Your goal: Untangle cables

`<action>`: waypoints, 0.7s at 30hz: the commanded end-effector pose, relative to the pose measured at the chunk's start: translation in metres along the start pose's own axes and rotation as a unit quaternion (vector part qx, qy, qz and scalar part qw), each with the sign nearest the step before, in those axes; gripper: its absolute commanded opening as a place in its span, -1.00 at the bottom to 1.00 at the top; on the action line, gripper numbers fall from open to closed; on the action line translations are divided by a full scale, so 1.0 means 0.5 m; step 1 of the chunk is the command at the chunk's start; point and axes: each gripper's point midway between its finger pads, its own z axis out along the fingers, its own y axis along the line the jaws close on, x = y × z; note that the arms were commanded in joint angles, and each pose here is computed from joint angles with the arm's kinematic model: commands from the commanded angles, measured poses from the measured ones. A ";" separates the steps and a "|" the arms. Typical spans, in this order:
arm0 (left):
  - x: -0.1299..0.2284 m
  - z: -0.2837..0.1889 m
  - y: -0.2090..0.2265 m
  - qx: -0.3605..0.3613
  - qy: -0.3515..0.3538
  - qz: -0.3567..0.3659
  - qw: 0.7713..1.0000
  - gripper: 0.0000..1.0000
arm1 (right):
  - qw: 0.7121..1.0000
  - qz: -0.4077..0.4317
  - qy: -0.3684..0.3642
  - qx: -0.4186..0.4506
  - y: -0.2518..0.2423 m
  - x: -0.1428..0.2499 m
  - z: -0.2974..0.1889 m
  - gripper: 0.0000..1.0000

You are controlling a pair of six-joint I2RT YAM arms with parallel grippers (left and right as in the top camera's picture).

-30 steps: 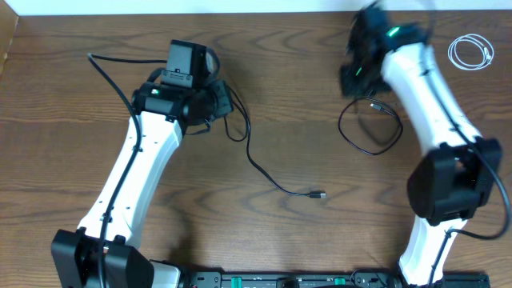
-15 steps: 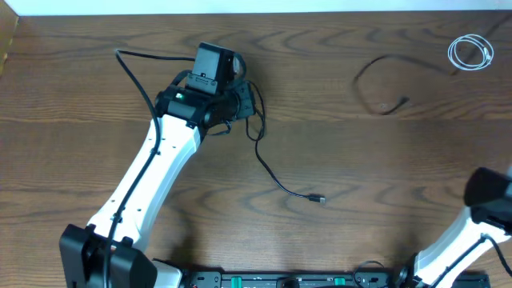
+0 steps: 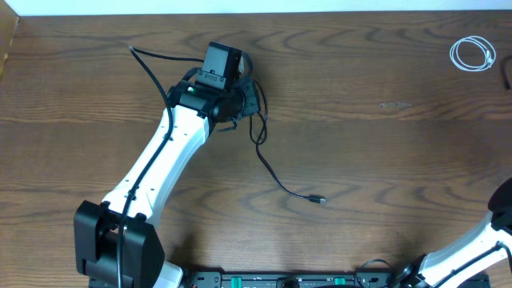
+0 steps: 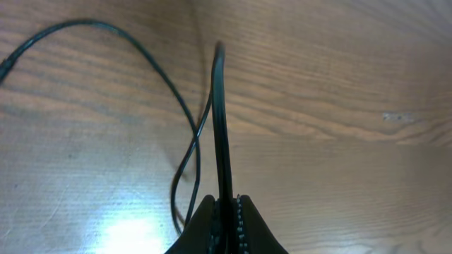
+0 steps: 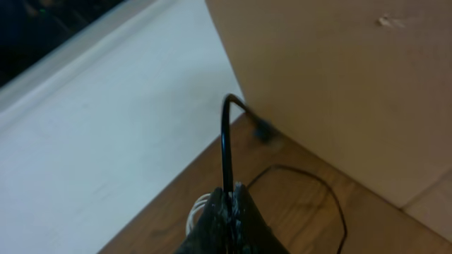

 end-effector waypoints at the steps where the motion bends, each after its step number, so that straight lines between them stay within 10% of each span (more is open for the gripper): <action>1: 0.005 0.006 -0.014 0.009 0.003 0.000 1.000 -0.85 | 0.998 -0.023 -0.008 0.059 -0.009 0.002 -0.020 -0.98; 18: 0.009 0.007 -0.018 0.010 0.005 0.003 1.000 -0.85 | 0.954 -0.019 0.236 0.184 -0.158 0.410 0.149 -0.88; 21: 0.011 0.007 -0.017 0.009 0.007 0.002 1.000 -0.85 | 0.954 -0.010 0.246 0.171 -0.159 0.436 0.163 0.72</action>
